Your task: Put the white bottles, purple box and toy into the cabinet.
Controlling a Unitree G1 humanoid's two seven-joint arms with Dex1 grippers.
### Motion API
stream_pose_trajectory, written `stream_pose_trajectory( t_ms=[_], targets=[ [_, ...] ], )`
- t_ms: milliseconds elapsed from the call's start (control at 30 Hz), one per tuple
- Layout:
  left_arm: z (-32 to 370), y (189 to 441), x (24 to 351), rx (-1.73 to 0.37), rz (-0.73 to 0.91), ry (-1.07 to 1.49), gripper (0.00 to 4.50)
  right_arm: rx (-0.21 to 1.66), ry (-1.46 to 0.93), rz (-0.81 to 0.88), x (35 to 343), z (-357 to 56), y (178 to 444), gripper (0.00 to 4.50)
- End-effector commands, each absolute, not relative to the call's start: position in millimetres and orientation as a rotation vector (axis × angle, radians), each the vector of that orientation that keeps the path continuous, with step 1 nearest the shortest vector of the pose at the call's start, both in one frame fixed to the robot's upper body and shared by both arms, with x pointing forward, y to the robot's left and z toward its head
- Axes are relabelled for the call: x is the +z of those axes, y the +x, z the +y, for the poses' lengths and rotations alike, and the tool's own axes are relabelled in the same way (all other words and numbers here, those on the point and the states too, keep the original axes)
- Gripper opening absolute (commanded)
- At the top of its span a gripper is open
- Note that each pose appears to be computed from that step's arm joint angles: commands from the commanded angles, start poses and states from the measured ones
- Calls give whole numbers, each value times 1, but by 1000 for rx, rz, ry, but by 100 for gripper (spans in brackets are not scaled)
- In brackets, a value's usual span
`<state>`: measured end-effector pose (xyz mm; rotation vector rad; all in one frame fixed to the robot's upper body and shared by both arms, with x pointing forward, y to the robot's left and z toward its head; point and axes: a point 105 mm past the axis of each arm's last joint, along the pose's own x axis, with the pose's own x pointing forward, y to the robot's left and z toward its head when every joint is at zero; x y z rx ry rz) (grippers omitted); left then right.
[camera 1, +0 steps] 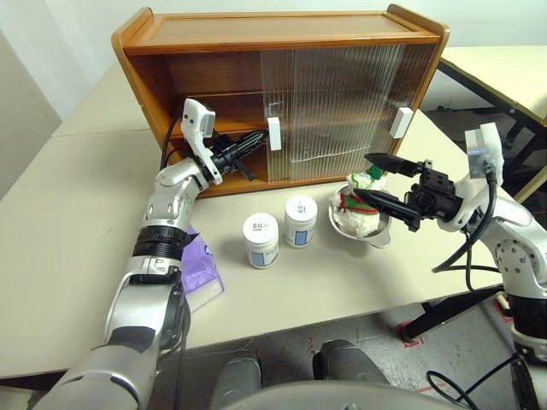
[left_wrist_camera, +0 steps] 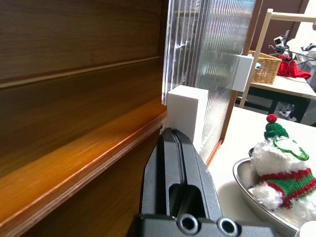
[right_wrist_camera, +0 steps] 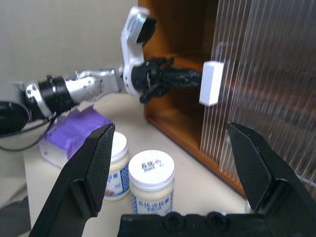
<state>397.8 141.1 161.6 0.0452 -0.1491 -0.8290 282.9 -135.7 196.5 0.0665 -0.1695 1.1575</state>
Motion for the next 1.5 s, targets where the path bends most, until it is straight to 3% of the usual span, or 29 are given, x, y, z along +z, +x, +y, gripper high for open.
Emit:
stream_pose_trajectory(
  t_ms=[33,700,1000,1267,1500],
  targets=[
    [135,400,161,-851,-141,62,3,1154,84,-206,206,-136,281,450],
    [111,406,163,-908,-149,55,3,1147,91,-207,206,-138,282,450],
    [129,401,169,-887,-167,58,3,1168,89,-173,197,-136,282,450],
    [150,383,201,-876,-223,31,3,1191,92,-161,193,-133,285,450],
    [201,337,212,-888,-117,86,3,1227,102,-155,192,-128,287,450]
  ],
)
